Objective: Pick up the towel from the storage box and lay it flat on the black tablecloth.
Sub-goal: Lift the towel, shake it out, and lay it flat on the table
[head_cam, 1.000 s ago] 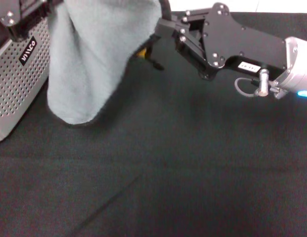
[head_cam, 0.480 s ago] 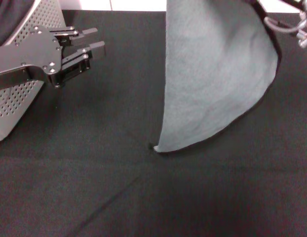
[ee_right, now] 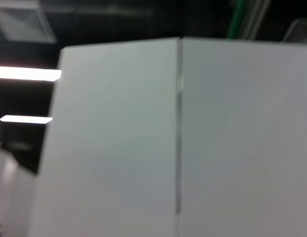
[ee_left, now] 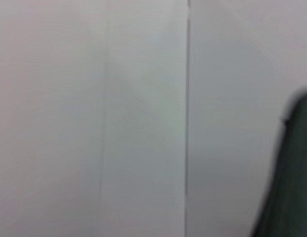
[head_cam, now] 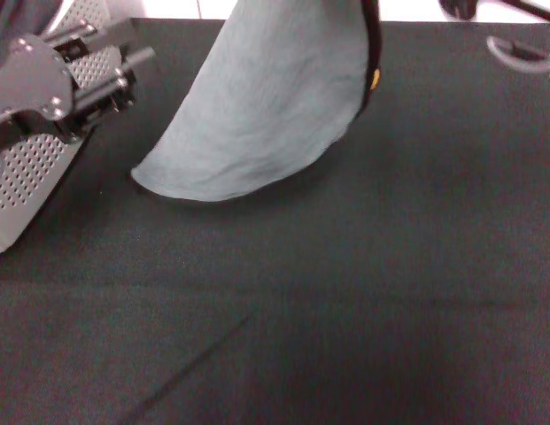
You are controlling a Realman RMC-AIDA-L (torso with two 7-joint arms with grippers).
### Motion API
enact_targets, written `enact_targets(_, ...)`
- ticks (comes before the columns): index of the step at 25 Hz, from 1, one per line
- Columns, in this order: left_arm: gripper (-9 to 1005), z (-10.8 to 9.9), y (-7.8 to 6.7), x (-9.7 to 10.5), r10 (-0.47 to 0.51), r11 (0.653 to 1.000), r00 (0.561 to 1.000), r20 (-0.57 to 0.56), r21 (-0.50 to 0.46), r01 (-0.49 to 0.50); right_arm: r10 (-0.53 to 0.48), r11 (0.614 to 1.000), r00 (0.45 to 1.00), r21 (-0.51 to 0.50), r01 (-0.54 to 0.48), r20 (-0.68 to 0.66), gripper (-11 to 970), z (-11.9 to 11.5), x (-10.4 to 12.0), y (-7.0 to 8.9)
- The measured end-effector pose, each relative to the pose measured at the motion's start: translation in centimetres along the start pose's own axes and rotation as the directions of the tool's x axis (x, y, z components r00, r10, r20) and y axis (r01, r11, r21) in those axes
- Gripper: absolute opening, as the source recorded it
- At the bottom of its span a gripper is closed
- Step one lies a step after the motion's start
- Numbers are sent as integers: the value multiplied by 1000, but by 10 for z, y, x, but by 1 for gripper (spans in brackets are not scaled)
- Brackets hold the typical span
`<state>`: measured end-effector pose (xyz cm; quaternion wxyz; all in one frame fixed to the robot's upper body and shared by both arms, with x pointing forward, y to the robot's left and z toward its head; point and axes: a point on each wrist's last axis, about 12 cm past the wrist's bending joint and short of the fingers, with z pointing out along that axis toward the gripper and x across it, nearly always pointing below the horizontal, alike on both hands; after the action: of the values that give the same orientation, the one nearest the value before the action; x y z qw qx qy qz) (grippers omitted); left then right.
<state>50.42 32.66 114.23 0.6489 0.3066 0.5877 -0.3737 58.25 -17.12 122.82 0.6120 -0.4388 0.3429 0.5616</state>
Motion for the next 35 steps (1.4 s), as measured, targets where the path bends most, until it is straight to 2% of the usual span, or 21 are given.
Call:
enact_targets(4, 507, -1, 5, -2, -40, 999, 999, 17, -16, 40, -26, 991, 994, -132, 12, -105, 2, -14, -9, 5)
enact_targets(6, 505, 0, 10, -3, -107, 994, 994, 12, 0, 107, -49, 983, 988, -184, 21, -147, 2, -25, -22, 2)
enact_targets(9, 501, 3, 14, -4, -174, 984, 985, -6, 28, 174, -76, 977, 976, -212, 32, -203, 3, -40, -40, -3)
enact_targets(12, 497, 8, 16, -4, -223, 972, 974, -29, 71, 225, -73, 986, 974, -164, 37, -216, 3, -51, -50, -8)
enact_targets(17, 491, 13, 12, -3, -240, 963, 970, -25, 117, 241, -53, 997, 986, -59, 44, -159, 3, -57, -46, -6)
enact_targets(21, 486, 17, 9, -1, -243, 962, 970, -14, 121, 243, -55, 998, 992, -25, 52, -117, 4, -52, -37, -2)
enact_targets(22, 485, 18, 9, 0, -242, 963, 970, -12, 120, 242, -76, 997, 993, 20, 78, -90, 4, -42, -30, -3)
enact_targets(27, 478, 25, 3, 7, -222, 968, 975, -5, 119, 221, -146, 984, 986, 88, 153, -75, 4, -19, -19, -9)
enact_targets(32, 472, 21, 2, 11, -216, 972, 976, -2, 94, 215, -220, 972, 972, 60, 225, -85, 5, 11, -20, -23)
enact_targets(35, 468, 18, -1, 16, -217, 973, 976, 2, 80, 216, -255, 962, 966, 94, 258, -46, 5, 19, -25, -28)
